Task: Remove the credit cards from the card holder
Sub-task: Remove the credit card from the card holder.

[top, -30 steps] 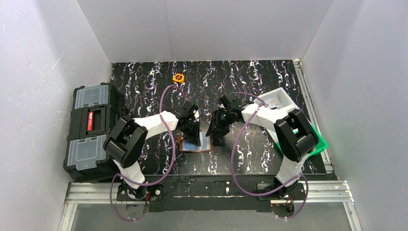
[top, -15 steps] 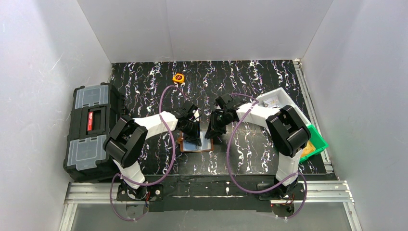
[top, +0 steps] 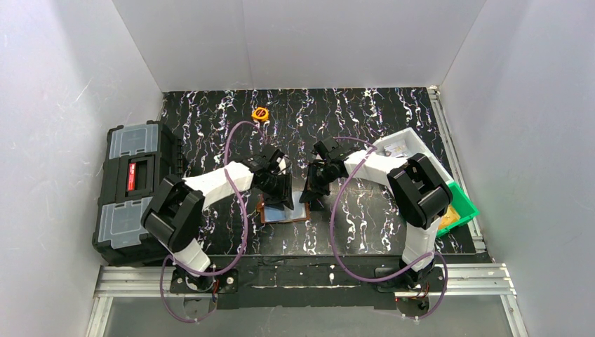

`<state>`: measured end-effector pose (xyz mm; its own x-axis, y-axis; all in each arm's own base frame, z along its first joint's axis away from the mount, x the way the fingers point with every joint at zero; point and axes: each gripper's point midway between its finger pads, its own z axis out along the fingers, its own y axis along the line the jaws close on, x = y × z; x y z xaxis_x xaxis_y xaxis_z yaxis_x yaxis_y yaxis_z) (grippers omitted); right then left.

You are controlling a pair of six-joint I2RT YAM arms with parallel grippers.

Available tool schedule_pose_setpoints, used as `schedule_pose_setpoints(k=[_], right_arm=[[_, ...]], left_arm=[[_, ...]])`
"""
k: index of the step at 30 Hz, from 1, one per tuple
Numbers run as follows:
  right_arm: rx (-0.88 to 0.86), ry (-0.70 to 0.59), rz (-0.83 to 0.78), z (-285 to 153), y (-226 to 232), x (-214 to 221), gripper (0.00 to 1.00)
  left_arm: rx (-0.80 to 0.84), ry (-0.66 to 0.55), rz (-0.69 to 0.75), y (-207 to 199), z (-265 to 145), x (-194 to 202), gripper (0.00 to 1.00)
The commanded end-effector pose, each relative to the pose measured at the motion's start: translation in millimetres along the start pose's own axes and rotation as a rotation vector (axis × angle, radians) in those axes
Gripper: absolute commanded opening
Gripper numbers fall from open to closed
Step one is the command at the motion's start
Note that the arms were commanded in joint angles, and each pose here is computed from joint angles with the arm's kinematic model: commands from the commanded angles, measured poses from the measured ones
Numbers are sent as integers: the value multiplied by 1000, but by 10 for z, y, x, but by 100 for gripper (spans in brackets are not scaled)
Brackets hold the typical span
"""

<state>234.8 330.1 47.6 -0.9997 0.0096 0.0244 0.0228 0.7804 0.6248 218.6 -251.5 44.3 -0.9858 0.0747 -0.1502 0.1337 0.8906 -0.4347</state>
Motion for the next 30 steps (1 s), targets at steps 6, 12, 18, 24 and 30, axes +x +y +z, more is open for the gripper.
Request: schedule_pose_setpoints(k=[6,12,18,24,30], right_arm=[[-44,-42,-72,-214,280,-79,1],[-79,-42,-89,-306,433,-98,1],[-99,-28,-110,-316,598,-104,1],[-103,-17,-116,-282,653,-87,1],[9,-45,-105,-233,326,-56,27]], left_arm=[[-207,-72,-35,404,-420,-34,29],[-283,-69,-83,641,-410,6,16],[-332,-37,-100,771,-284,3,1],[-323,-6,-115,789,-143,32,0],[-323,6,-117,810,-104,63,0]])
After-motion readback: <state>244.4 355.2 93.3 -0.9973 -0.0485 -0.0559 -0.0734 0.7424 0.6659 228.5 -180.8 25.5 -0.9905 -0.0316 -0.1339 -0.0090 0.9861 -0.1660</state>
